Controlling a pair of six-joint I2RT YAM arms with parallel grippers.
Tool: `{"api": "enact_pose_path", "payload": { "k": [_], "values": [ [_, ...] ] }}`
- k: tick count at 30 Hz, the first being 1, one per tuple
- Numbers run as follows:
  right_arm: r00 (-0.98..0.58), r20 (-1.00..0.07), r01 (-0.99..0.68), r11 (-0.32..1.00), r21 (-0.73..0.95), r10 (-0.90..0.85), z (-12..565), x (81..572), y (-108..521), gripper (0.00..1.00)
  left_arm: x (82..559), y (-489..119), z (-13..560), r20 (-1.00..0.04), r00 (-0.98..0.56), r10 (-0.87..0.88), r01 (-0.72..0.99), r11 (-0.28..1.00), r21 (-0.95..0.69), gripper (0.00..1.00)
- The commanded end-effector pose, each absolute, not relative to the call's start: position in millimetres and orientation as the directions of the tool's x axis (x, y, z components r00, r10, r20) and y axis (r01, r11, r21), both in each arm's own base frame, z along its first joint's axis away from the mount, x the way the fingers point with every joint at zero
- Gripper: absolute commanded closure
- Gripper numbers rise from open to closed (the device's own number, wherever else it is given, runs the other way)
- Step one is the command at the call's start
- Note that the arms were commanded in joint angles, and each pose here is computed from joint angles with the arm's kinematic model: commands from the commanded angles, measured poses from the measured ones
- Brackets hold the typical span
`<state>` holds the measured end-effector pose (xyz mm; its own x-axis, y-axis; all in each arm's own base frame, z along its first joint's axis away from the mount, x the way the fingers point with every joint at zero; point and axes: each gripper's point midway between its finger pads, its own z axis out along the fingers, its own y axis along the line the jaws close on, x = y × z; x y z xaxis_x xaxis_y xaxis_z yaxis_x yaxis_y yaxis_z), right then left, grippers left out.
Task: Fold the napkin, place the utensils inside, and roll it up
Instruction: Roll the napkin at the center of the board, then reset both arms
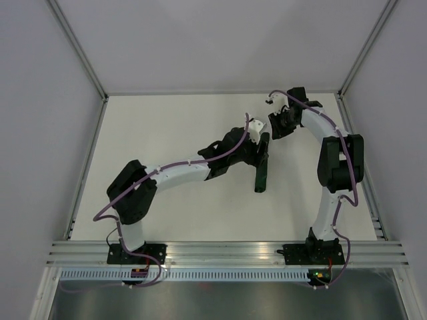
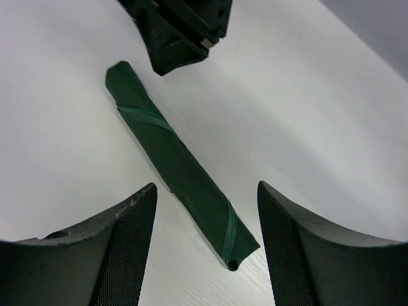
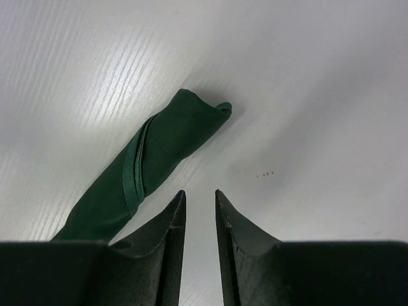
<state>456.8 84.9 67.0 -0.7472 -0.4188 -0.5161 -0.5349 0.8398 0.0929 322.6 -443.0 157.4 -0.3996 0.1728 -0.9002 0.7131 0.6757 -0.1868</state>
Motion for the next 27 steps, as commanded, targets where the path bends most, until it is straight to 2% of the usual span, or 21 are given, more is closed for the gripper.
{"api": "enact_pose_path", "payload": {
  "k": [1, 5, 11, 13, 14, 20, 26, 27],
  "values": [
    [-0.731, -0.59, -0.476, 0.876, 0.082, -0.342, 113, 457, 72, 0.69, 319, -425, 216, -0.921, -0.384, 0.061, 0.671, 0.703, -0.234, 0.31],
    [-0.671, -0.681, -0.45, 0.891, 0.061, -0.293, 169, 441, 53, 0.69, 307, -394, 242, -0.93, -0.367, -0.009, 0.633, 0.73, -0.257, 0.3],
    [-0.585, -0.785, -0.417, 0.906, 0.077, -0.202, 232, 402, 32, 0.59, 282, -334, 261, -0.931, -0.355, -0.09, 0.566, 0.772, -0.29, 0.27],
    [-0.568, -0.802, -0.402, 0.913, 0.074, -0.185, 241, 390, 27, 0.58, 273, -317, 255, -0.93, -0.356, -0.09, 0.549, 0.785, -0.286, 0.27],
    [-0.576, -0.798, -0.391, 0.917, 0.081, -0.175, 235, 381, 25, 0.58, 266, -306, 269, -0.935, -0.332, -0.121, 0.551, 0.78, -0.297, 0.27],
    [-0.454, -0.875, -0.303, 0.953, -0.025, -0.167, 265, 343, 8, 0.5, 251, -262, 263, -0.94, -0.306, -0.151, 0.498, 0.816, -0.293, 0.23],
    [-0.436, -0.889, -0.286, 0.958, -0.013, -0.142, 264, 338, 9, 0.47, 246, -247, 271, -0.945, -0.291, -0.147, 0.487, 0.828, -0.279, 0.22],
    [-0.434, -0.89, -0.284, 0.959, -0.013, -0.14, 265, 339, 9, 0.41, 246, -246, 273, -0.947, -0.288, -0.144, 0.488, 0.828, -0.275, 0.22]
  ]
}}
